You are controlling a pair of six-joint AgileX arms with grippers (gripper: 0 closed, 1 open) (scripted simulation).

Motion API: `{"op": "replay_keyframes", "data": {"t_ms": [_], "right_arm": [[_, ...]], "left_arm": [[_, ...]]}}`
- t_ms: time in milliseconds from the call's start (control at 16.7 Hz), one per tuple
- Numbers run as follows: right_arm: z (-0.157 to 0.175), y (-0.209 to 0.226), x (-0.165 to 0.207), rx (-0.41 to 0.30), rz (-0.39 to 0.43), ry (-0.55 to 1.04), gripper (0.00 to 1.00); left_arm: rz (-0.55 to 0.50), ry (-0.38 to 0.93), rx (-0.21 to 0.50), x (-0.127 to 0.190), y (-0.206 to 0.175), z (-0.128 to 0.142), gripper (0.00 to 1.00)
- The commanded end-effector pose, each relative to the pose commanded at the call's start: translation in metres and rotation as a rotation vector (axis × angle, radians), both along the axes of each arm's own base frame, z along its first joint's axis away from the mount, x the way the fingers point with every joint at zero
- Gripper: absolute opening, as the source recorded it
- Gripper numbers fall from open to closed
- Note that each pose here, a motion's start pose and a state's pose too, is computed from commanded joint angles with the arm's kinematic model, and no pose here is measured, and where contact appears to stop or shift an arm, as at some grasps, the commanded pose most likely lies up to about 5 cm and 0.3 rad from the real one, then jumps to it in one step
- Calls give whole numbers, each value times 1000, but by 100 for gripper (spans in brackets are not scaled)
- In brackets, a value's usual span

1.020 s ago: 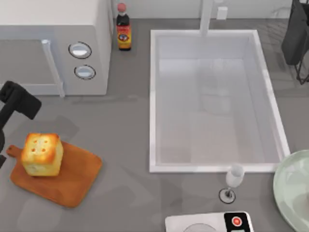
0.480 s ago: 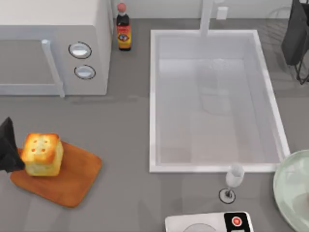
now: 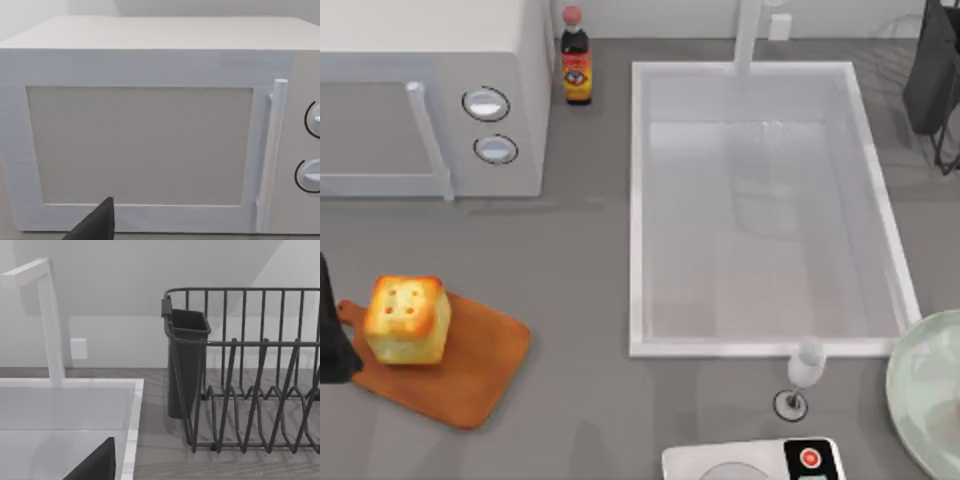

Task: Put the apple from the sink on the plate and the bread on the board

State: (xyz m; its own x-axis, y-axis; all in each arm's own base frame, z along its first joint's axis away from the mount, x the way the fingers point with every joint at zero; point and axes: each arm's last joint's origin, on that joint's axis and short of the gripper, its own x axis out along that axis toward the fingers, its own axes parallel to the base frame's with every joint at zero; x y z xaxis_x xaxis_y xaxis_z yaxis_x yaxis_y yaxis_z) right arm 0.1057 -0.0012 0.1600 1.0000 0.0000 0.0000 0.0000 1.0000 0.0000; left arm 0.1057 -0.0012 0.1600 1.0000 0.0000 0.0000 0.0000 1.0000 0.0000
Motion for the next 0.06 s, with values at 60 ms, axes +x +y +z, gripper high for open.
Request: {"op": "replay_keyframes", "data": {"t_ms": [60], "right_arm": [[0, 0, 0, 0, 0, 0, 100]], "left_arm": [[0, 0, 0, 0, 0, 0, 100]]}}
